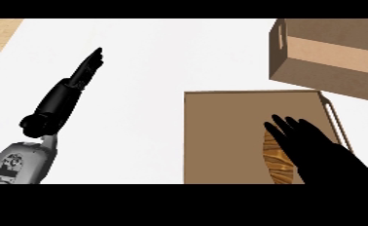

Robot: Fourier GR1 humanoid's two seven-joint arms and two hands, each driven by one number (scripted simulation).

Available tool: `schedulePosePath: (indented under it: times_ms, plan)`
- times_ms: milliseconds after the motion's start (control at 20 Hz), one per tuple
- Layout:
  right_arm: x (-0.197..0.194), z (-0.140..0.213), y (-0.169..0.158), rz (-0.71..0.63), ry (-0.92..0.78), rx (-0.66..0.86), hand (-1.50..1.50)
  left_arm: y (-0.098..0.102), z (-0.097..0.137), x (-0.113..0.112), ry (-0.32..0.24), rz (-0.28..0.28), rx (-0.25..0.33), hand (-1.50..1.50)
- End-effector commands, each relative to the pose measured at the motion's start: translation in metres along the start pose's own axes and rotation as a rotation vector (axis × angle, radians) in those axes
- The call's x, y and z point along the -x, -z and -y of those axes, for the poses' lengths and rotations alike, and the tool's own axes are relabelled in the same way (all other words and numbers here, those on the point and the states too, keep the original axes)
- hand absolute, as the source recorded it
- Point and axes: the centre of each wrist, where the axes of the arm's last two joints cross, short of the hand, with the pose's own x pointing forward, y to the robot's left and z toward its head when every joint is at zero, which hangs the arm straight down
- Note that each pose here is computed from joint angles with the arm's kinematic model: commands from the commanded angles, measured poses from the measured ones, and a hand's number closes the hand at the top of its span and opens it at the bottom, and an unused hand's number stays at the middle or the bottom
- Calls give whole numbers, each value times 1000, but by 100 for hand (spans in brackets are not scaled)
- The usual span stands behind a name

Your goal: Pick the croissant from the tray and place it in the cardboard box

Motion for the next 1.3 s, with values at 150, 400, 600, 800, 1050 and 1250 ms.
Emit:
schedulePosePath:
  times_ms: [150, 400, 600, 800, 1050, 1250]
  plan:
    - [-2, -23, 20, -46, -56, -8, -150, -10, 0, 17, 7, 0, -6, 0]
    - [0, -28, 34, -90, -90, -21, -150, -7, 10, -11, -11, 12, 3, 0]
    - [2, -40, 46, -79, -86, -18, -150, 0, 2, 19, 9, -3, -26, 0]
    - [11, -55, 34, -42, -57, -45, -150, 3, 17, -6, 1, -15, -10, 0]
    - [20, -43, 58, -59, -66, -65, -150, 18, -13, 14, -25, -21, -20, 0]
    - [24, -59, 60, -104, -86, -42, -150, 5, 4, 8, 10, 0, -16, 0]
